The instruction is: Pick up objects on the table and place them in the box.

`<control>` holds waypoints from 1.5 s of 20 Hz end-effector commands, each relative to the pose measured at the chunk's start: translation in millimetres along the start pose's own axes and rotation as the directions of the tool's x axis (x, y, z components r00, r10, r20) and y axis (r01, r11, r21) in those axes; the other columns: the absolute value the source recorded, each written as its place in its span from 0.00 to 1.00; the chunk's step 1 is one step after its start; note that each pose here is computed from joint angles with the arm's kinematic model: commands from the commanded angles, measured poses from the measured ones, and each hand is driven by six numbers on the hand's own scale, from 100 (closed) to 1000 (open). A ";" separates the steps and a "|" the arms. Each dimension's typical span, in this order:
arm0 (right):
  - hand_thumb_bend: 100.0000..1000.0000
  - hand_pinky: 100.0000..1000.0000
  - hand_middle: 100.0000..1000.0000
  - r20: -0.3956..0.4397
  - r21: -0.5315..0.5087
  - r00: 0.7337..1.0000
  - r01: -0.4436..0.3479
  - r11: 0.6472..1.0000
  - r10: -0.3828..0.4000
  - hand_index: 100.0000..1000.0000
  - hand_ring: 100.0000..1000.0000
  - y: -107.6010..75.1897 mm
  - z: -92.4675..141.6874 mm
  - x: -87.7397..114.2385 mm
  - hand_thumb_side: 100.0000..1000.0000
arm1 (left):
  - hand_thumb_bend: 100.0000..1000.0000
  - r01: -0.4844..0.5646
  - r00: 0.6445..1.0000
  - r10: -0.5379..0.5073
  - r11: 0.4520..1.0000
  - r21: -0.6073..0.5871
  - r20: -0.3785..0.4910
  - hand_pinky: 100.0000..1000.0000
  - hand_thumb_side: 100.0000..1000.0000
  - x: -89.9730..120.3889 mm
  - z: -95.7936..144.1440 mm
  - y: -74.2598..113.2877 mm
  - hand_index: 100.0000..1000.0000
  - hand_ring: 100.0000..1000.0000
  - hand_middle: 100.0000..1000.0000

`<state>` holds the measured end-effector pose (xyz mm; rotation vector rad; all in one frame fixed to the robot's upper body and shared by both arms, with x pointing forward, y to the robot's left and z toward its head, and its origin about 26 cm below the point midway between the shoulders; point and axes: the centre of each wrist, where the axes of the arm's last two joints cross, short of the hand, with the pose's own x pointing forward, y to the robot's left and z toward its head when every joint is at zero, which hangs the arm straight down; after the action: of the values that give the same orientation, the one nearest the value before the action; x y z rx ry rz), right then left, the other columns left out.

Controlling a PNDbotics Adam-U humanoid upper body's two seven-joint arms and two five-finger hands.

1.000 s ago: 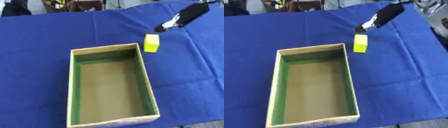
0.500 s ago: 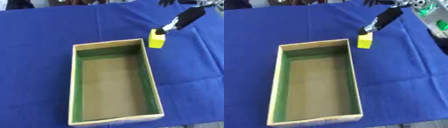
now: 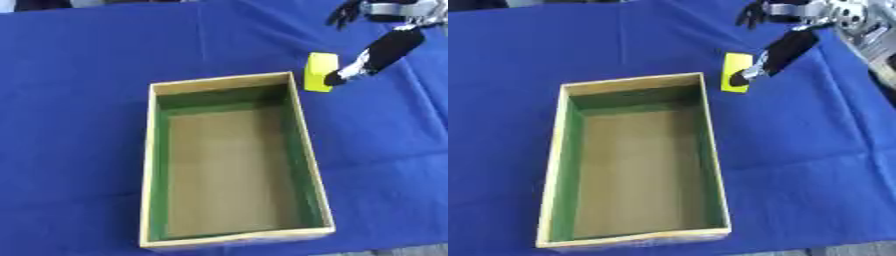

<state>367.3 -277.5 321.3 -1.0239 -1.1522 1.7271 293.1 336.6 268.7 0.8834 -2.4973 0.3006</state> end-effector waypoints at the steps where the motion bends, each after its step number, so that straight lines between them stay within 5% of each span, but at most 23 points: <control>1: 0.59 0.84 0.75 -0.043 0.001 0.999 -0.028 1.000 0.028 0.90 0.86 -3.0 1.9 -7.0 0.62 | 0.02 -0.011 0.999 0.011 1.000 -0.003 0.030 0.58 1.00 7.1 -5.2 0.4 0.75 0.74 0.72; 22: 0.47 0.81 0.73 -0.121 0.029 0.993 -0.014 0.999 0.017 0.89 0.84 34.3 -47.4 -19.4 0.57 | 0.01 -0.031 0.999 0.031 1.000 -0.001 0.016 0.58 1.00 6.8 -2.2 -3.4 0.74 0.74 0.71; 30: 0.27 0.80 0.70 -0.144 0.025 0.990 0.006 1.000 -0.003 0.86 0.83 37.9 -53.5 -26.1 0.49 | 0.01 -0.032 0.999 0.032 0.999 -0.002 0.013 0.58 1.00 6.4 -1.5 -3.3 0.74 0.74 0.70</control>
<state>419.2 -291.5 263.9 -1.0643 -1.0277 1.6516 295.1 331.3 264.5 0.8468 -2.4915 0.3171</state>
